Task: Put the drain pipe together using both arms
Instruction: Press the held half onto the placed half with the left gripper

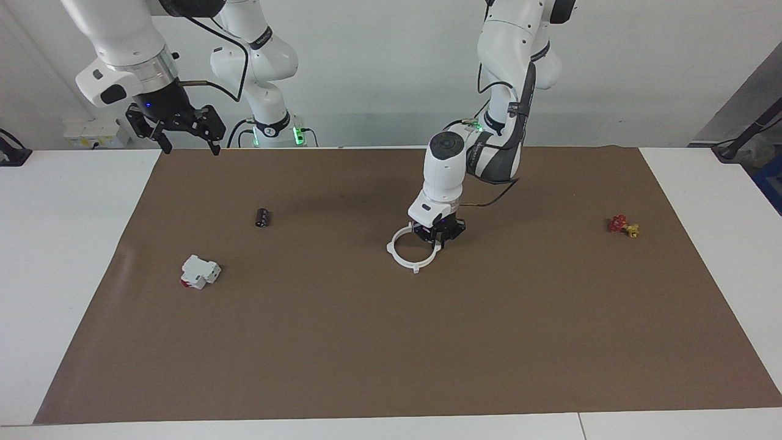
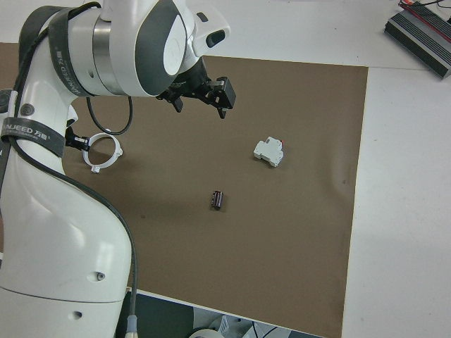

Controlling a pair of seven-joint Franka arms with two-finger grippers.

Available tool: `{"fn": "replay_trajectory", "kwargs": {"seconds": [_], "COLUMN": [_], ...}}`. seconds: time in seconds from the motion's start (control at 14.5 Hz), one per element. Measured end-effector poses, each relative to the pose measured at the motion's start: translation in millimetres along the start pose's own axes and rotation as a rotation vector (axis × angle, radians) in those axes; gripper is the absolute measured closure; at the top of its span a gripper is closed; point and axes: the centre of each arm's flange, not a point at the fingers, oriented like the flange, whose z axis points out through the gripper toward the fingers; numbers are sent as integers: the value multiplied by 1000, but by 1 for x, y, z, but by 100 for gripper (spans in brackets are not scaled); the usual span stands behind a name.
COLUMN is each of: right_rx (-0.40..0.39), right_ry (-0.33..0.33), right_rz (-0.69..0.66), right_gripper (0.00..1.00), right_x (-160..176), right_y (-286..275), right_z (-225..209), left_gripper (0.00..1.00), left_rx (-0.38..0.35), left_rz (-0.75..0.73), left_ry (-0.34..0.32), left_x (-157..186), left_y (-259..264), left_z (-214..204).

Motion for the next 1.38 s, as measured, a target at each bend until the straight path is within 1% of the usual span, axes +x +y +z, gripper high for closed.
{"fn": "replay_trajectory", "kwargs": {"seconds": [1.18, 1.38], "right_rx": [0, 0], "right_ry": [0, 0], "right_rz": [0, 0], "right_gripper": [0, 0], "right_x": [0, 0], "right_y": [0, 0], "right_z": [0, 0], "left_gripper": [80, 80], "left_rx": [0, -12], "left_rz": [-40, -48], "left_ry": [0, 16], "left_x": [-1, 1], "left_y": [2, 2], "left_z": [0, 0]}}
